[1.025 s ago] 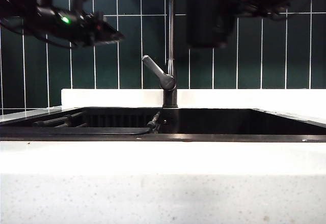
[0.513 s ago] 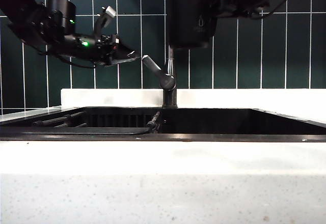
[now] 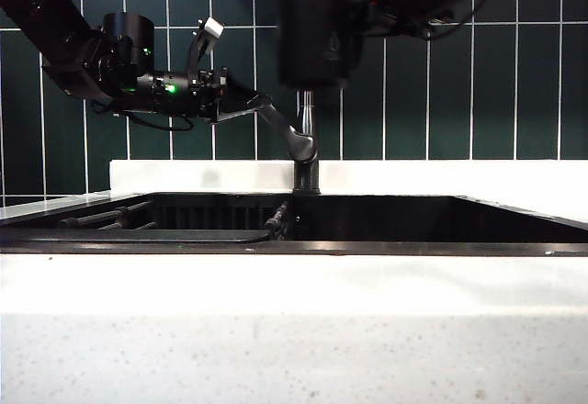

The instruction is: Pick up the mug next to the sink, go to the faucet to get some water, pour the water into the sink, and finally put the mug back to its place.

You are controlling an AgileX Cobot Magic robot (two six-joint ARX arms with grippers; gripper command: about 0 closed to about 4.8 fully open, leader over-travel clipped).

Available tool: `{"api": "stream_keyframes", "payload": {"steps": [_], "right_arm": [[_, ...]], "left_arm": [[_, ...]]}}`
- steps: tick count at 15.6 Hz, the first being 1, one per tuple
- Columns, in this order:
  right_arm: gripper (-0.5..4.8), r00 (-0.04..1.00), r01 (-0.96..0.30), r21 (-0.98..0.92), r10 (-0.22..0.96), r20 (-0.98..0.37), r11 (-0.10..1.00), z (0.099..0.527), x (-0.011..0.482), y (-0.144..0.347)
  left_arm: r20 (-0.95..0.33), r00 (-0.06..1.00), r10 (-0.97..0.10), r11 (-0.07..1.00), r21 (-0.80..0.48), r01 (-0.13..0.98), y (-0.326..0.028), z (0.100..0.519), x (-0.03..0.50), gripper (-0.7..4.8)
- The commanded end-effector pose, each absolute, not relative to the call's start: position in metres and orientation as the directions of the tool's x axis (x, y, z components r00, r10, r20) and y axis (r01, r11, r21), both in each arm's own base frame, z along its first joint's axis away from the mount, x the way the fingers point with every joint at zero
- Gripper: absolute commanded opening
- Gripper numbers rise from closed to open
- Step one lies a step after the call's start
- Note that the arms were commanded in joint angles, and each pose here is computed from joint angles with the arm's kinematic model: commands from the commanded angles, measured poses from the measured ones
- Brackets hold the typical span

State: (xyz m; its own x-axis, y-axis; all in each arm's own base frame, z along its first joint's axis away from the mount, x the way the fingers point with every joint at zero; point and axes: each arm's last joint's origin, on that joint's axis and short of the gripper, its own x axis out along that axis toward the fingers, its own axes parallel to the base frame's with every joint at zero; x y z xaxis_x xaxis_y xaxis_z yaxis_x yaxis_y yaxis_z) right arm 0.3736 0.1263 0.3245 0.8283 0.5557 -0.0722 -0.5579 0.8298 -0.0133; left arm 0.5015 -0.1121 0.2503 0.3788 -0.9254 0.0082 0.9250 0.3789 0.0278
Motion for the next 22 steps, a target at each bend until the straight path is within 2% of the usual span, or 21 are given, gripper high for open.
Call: {"api": "stream_keyframes", "payload": {"steps": [1, 6, 11, 16, 20, 22], "right_arm": [[-0.03, 0.826, -0.564, -0.024, 0.563, -0.021, 0.826, 0.3345, 0.3713, 0.128], [-0.03, 0.824, -0.566, -0.023, 0.566, -0.023, 0.824, 0.3345, 0.3711, 0.128], [-0.03, 0.824, -0.566, -0.023, 0.566, -0.024, 0.824, 0.3344, 0.3711, 0.128], [-0.03, 0.824, -0.567, -0.023, 0.566, -0.024, 0.824, 0.3342, 0.3712, 0.1281], [-0.03, 0.824, -0.567, -0.019, 0.566, -0.037, 0.824, 0.3329, 0.3712, 0.1281], [-0.03, 0.823, -0.567, -0.016, 0.566, -0.048, 0.823, 0.3316, 0.3711, 0.128]], "left_arm": [[0.014, 0.313, -0.95, 0.313, 0.002, 0.95, -0.1135, 0.2532, 0.4992, 1.87], [-0.006, 0.177, -0.984, 0.177, -0.088, 0.98, -0.1154, 0.2497, 0.495, 1.8], [-0.012, 0.175, -0.984, 0.176, -0.105, 0.979, -0.1151, 0.2483, 0.495, 1.79], [-0.014, 0.241, -0.97, 0.241, -0.062, 0.968, -0.1151, 0.2479, 0.497, 1.79], [-0.015, 0.244, -0.97, 0.244, -0.027, 0.969, -0.1209, 0.2476, 0.4962, 1.78], [-0.018, 0.311, -0.95, 0.311, -0.003, 0.95, -0.1212, 0.2474, 0.4979, 1.79]]}}
